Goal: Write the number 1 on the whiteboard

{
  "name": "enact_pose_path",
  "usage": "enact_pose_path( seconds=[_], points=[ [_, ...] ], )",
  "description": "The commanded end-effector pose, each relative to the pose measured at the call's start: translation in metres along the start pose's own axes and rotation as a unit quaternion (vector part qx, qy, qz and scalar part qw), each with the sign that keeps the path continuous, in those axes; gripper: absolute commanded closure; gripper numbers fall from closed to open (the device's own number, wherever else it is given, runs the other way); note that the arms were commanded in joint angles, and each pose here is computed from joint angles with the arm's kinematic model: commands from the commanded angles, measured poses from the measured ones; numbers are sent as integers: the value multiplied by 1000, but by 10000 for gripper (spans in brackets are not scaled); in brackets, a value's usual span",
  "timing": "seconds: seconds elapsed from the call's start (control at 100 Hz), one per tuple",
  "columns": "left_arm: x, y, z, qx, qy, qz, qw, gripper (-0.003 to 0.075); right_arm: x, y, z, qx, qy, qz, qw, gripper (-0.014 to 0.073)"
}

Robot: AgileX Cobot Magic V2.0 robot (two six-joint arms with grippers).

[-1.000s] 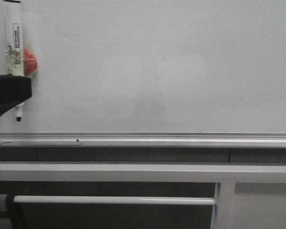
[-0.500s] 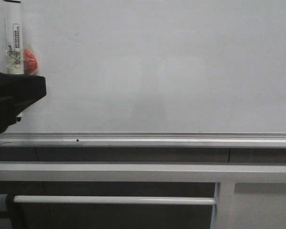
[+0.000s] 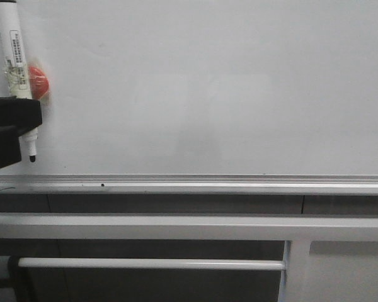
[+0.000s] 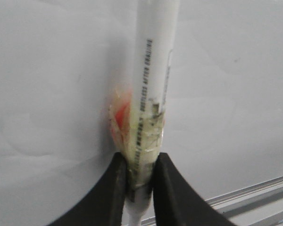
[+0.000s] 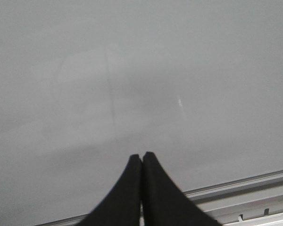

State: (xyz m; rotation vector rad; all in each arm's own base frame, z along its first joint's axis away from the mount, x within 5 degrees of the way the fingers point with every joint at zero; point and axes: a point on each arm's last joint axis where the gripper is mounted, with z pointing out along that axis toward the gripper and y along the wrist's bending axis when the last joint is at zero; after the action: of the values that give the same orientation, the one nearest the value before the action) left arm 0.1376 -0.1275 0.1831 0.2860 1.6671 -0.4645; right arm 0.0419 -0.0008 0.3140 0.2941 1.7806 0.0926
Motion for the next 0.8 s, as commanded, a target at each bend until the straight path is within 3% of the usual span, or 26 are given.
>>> enact_pose_path(
  seconds=[0.0,0.1,0.14,0.21,0.37,0.45,0.64,0.79],
  points=[
    [-11,-6,1,22,-42,-1,999,741,-15,3,0,-7,-44,-4,999,659],
    [-10,-11,0,48,-44,14,998,741,-15,4,-1,-15,-42,-33,998,659],
    [-10,-13,0,63,-44,21,997,741,-16,7,-3,-32,-39,-81,995,659],
    [-9,-20,-1,98,-43,40,993,741,-17,16,-6,-84,-43,-134,987,659],
    [0,-29,-4,153,1,77,985,741,-19,31,-8,-194,-12,-179,964,659],
    [4,-32,-5,169,19,98,980,741,-18,37,-2,-239,16,-199,950,659],
    [7,-38,-6,205,30,134,969,741,-9,61,16,-355,76,-250,898,659],
    [16,-44,-3,228,111,177,951,741,-3,83,27,-416,85,-280,861,659]
  ],
)
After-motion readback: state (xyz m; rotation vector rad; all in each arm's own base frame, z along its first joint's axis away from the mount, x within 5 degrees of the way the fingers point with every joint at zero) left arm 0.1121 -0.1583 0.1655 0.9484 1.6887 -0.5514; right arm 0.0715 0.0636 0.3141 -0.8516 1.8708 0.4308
